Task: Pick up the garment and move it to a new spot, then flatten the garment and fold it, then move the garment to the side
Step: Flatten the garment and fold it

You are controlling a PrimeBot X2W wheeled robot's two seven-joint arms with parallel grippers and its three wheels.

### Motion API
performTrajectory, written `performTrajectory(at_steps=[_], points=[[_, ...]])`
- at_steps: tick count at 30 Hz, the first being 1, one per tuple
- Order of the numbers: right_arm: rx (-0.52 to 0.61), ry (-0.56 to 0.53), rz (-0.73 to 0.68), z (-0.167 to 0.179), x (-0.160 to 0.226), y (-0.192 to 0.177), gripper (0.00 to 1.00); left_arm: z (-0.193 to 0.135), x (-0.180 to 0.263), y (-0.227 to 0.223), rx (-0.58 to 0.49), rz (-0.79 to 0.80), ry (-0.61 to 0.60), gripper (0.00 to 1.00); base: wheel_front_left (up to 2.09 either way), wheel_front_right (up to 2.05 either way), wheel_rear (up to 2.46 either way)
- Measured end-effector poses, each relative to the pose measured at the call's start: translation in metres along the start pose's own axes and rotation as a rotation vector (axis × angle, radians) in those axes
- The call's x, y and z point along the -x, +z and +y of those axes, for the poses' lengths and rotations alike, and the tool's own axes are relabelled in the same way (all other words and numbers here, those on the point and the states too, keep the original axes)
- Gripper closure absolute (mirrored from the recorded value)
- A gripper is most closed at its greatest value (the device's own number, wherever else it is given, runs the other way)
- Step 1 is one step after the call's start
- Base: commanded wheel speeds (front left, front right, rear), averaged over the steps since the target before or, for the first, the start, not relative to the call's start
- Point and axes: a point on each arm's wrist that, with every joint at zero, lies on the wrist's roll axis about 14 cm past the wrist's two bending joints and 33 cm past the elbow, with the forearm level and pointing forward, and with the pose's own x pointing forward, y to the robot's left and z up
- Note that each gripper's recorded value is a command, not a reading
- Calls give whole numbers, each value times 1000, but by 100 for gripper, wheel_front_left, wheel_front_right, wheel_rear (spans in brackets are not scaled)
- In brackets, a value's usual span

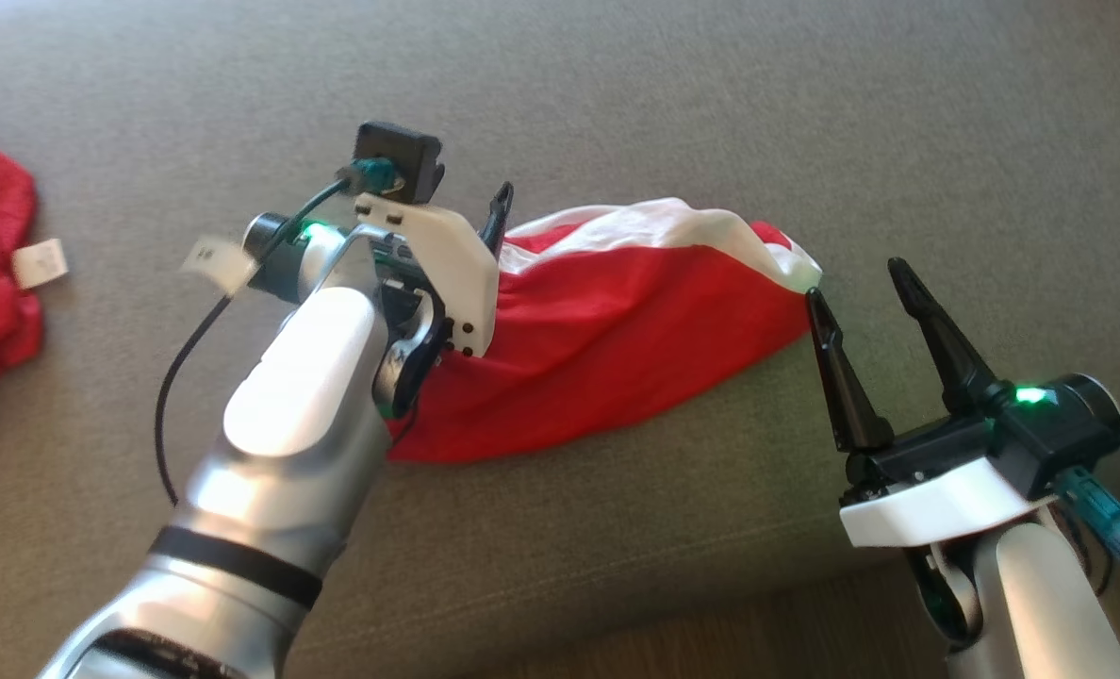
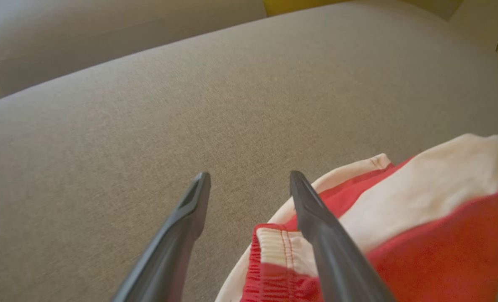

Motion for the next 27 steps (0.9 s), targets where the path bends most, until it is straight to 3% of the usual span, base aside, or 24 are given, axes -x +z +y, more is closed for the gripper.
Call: performTrajectory(at_steps=[6, 13, 20, 25, 26, 27], points=[[0, -29, 25, -10, 2, -8, 0, -11, -15, -30, -26, 145, -33, 0, 0, 0, 0], [-6, -26, 27, -9, -2, -10, 0, -19, -9, -29, -70, 179, -61, 0, 0, 0, 0], [-3, -19, -1, -7, -8, -2, 0, 3, 8, -54, -110, 285, 1, 0, 0, 0, 0], [-1, -24, -15, -9, -8, 3, 0, -1, 18, -50, -119, 306, -7, 0, 0, 0, 0], [-1, -25, -15, -9, -8, 3, 0, -5, 20, -52, -117, 313, -17, 2, 0, 0, 0], [-1, -26, -14, -10, -8, 3, 0, -7, 22, -54, -112, 323, -25, 18, 0, 0, 0]])
